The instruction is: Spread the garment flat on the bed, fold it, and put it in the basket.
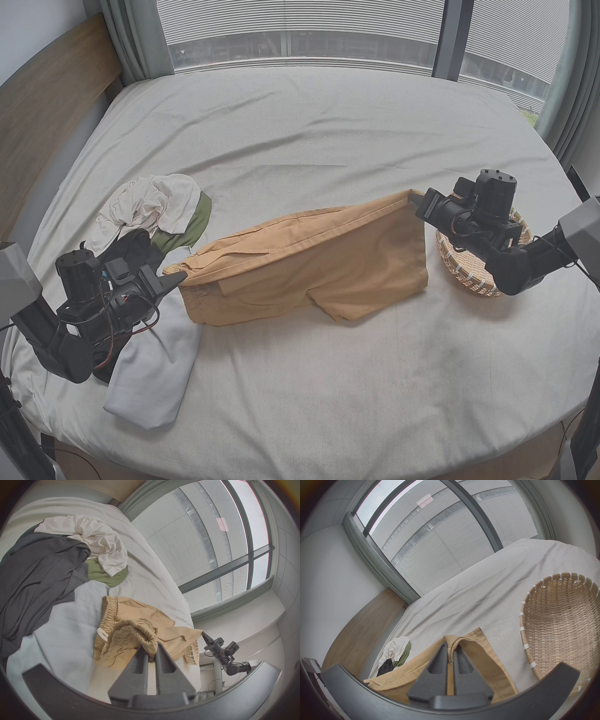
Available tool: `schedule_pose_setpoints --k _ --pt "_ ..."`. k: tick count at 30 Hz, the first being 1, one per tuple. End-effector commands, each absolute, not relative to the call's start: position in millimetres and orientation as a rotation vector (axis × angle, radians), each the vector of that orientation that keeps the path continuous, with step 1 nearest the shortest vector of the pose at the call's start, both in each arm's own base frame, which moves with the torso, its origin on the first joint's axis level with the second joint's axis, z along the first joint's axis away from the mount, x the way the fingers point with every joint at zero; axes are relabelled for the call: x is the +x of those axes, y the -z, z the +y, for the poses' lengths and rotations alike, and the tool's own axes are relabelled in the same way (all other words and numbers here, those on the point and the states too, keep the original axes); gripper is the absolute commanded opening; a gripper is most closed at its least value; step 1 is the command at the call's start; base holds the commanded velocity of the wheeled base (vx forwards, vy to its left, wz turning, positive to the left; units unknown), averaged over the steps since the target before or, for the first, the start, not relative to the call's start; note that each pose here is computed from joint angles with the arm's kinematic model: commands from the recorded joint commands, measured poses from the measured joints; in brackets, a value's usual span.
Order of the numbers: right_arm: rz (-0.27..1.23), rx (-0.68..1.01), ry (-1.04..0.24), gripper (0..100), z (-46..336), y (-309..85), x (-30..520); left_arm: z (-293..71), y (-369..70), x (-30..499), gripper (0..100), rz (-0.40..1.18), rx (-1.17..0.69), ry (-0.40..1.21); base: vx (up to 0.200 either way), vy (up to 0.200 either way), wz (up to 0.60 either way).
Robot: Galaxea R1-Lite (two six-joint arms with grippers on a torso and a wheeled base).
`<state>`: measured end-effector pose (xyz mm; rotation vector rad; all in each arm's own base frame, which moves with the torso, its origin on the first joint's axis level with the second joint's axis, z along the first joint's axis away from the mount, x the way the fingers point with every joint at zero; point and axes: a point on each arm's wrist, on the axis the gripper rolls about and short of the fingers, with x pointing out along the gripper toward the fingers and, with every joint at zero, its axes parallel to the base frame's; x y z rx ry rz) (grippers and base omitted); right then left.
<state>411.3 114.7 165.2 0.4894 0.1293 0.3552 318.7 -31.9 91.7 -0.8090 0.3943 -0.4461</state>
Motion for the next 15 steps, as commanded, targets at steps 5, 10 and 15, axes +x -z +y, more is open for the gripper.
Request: schedule_pose_setpoints --k 5,10,15 --pt "0.145 0.49 -0.36 100 123 -141 436 -32 -75 341 100 0.407 -0.814 0.433 0.0 0.0 0.0" --pt "0.091 0.498 -0.335 100 126 -135 451 -32 -74 351 100 0.375 -0.811 0.392 0.0 0.0 0.0" --pt "0.146 0.495 -0.322 100 121 -139 425 -30 -78 344 100 0.361 -0.81 0.37 0.0 0.0 0.0"
